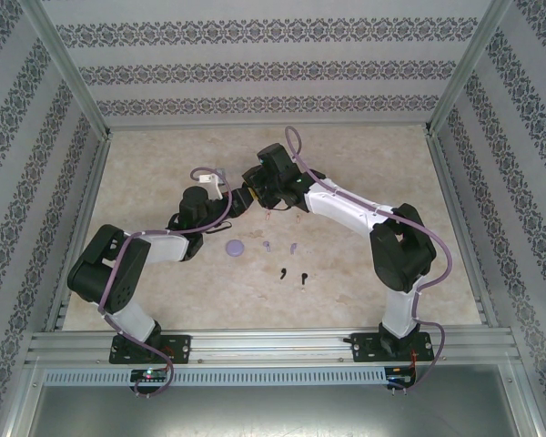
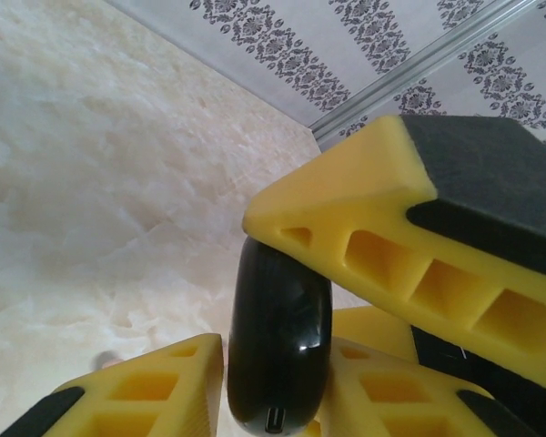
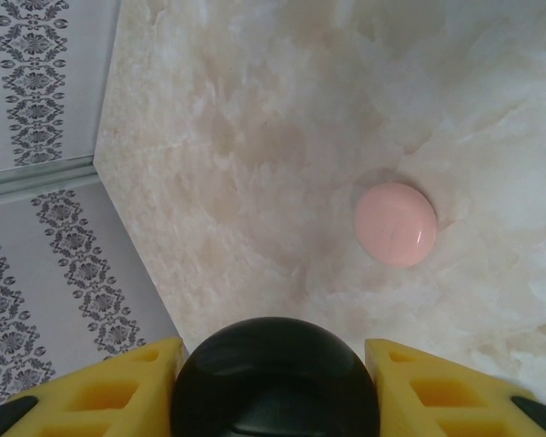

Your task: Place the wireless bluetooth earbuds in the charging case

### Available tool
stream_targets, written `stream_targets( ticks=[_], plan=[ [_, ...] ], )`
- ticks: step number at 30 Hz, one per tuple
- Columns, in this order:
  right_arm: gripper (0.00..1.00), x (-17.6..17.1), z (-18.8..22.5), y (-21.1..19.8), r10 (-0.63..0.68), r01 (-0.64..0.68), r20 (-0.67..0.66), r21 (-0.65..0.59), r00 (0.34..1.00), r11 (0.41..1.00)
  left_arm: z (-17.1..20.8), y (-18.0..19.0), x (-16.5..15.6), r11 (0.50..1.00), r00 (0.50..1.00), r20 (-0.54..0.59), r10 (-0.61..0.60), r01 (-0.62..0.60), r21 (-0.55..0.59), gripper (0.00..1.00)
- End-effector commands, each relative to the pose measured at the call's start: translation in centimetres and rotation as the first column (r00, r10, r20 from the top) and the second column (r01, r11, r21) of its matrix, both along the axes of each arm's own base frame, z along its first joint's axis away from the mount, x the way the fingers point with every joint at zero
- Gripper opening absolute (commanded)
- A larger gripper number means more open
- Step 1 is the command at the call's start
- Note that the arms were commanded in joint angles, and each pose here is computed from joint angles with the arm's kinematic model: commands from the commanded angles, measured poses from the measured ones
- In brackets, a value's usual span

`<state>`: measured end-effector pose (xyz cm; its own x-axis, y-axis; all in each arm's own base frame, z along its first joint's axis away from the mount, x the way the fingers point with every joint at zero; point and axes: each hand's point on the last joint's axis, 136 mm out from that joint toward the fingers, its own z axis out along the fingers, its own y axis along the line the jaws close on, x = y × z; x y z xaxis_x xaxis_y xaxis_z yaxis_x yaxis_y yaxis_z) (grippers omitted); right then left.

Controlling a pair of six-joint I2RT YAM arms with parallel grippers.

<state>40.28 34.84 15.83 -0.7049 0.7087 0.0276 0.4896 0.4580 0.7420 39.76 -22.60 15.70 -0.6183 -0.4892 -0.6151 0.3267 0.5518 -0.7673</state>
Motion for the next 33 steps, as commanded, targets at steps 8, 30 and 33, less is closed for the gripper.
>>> stream_targets(
  ticks=[8,30,33],
  plan=[
    [0.41,-0.3,0.0,-0.1,-0.015,0.015,-0.002,0.020,1.000,1.000,2.9,0.1,0.9,0.999,0.996,0.078,0.045,-0.043,-0.030,0.11],
    [0.85,-3.5,5.2,-10.5,0.441,-0.350,0.444,-0.275,0.780,0.896,6.3,-1.5,-4.1,0.946,0.946,0.076,-0.315,0.306,0.111,0.00],
    [0.82,-5.6,6.5,-10.9,0.541,-0.418,0.538,-0.344,0.647,0.841,7.2,-2.2,-5.0,0.912,0.913,0.067,-0.402,0.393,0.117,0.00]
  ],
)
